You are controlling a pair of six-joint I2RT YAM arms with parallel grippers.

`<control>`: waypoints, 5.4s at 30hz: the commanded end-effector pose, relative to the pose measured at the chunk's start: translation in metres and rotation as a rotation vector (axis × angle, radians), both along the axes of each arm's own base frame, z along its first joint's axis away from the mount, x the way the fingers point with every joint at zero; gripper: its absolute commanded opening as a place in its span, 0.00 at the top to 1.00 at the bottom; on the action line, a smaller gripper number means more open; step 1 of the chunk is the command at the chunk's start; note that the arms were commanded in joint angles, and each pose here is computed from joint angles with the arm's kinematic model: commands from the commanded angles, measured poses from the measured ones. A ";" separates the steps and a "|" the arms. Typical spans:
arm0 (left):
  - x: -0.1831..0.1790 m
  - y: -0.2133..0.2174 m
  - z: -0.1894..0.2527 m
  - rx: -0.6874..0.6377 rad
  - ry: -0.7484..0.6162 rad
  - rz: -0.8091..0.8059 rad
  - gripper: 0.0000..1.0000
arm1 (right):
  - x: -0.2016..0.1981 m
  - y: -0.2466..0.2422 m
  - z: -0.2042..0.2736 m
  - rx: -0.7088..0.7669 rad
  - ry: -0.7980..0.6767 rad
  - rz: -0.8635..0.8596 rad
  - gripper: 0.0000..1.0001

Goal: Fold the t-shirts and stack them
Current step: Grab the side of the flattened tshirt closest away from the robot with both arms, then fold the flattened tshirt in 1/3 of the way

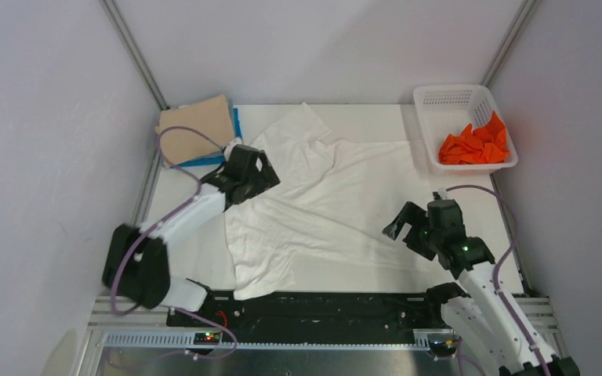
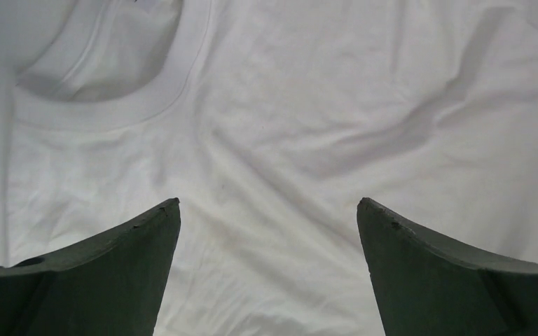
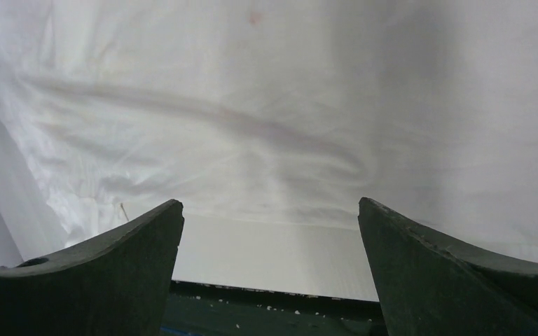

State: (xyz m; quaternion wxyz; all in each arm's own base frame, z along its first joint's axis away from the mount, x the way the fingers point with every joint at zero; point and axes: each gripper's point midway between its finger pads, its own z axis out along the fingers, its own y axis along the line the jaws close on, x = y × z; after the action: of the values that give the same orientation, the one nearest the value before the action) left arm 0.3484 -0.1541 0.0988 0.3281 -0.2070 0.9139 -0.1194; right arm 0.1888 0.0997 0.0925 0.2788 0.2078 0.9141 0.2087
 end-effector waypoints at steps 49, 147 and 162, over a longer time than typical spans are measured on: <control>-0.283 0.043 -0.085 0.224 0.340 -0.270 1.00 | -0.029 -0.073 -0.015 0.041 0.056 -0.578 0.01; -0.188 -0.004 0.059 -0.070 -0.165 -0.232 1.00 | -0.017 -0.080 0.002 -0.138 0.058 -0.534 0.98; -0.098 0.033 0.094 0.007 -0.245 -0.042 1.00 | 0.040 -0.073 0.013 -0.170 0.083 -0.397 0.98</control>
State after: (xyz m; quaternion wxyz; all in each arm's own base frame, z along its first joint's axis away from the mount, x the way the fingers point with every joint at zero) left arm 0.2215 -0.1223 0.1578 0.3851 -0.1785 0.8945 -0.1407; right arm 0.1954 0.0216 0.0817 0.2520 0.3962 0.8821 0.0385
